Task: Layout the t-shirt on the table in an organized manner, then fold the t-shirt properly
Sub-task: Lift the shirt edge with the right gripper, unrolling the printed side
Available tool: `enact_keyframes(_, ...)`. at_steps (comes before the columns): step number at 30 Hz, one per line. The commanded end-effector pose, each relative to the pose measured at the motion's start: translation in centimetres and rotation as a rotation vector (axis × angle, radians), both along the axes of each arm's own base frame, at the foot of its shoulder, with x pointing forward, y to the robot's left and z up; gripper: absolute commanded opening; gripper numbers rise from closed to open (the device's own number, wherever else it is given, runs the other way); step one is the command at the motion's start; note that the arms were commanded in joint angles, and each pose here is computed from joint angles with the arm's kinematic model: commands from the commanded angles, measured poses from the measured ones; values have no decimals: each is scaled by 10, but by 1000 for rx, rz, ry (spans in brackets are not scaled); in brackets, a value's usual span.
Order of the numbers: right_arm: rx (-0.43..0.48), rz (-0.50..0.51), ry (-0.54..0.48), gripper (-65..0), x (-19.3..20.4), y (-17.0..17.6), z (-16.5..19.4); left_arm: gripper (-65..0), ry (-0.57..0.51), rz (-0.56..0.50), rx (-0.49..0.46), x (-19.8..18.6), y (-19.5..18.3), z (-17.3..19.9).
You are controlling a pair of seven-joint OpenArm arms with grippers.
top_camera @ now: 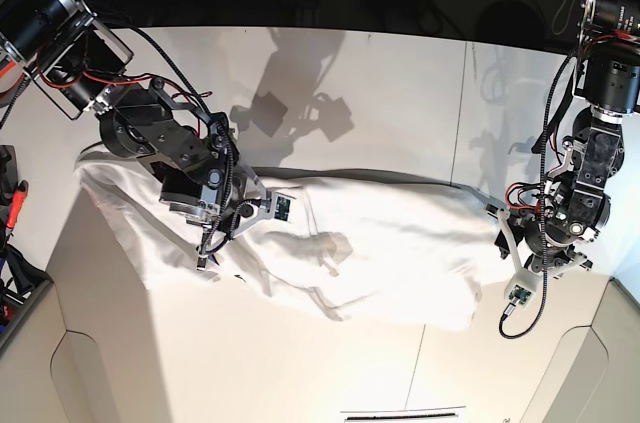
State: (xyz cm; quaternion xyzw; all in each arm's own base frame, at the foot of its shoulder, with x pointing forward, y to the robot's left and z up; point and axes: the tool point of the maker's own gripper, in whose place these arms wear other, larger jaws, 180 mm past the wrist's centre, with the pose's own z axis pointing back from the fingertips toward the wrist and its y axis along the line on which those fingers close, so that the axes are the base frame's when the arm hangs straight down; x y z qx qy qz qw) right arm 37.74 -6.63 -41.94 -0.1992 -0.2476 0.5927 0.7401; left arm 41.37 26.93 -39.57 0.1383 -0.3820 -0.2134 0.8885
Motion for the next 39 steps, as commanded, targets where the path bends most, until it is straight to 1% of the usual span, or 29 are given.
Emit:
enact_keyframes(1,33,-4,-73,-650,16,7,22,-348,-59,3,9,13,6,20)
enact_keyframes(5,104,4,-168,-650,18,23,56,-348,-57,3,8,13,6,20)
enact_keyframes(9,172,6,-248,-650,7,33,87,-348,-53,6,11,13,7,19)
enact_keyframes(15,319,32,-248,-650,-36,57,103,-348,-49,7,14,11,7,18)
enact_keyframes(18,379,55,-226,-650,-65,68,107,-348,-49,6,15,11,7,18)
enact_keyframes(21,410,74,-207,-650,-91,68,110,-348,-49,6,16,11,8,18)
enact_keyframes(26,390,76,-175,-650,-125,49,106,-348,-48,6,16,11,8,18)
enact_keyframes(32,363,64,-102,-650,-155,26,96,-348,-52,4,15,12,7,19)
enact_keyframes(35,359,78,-18,-650,-174,20,84,-348,-52,4,16,12,7,19)
enact_keyframes(39,362,151,168,-650,-211,18,65,-348,-52,0,40,12,10,19)
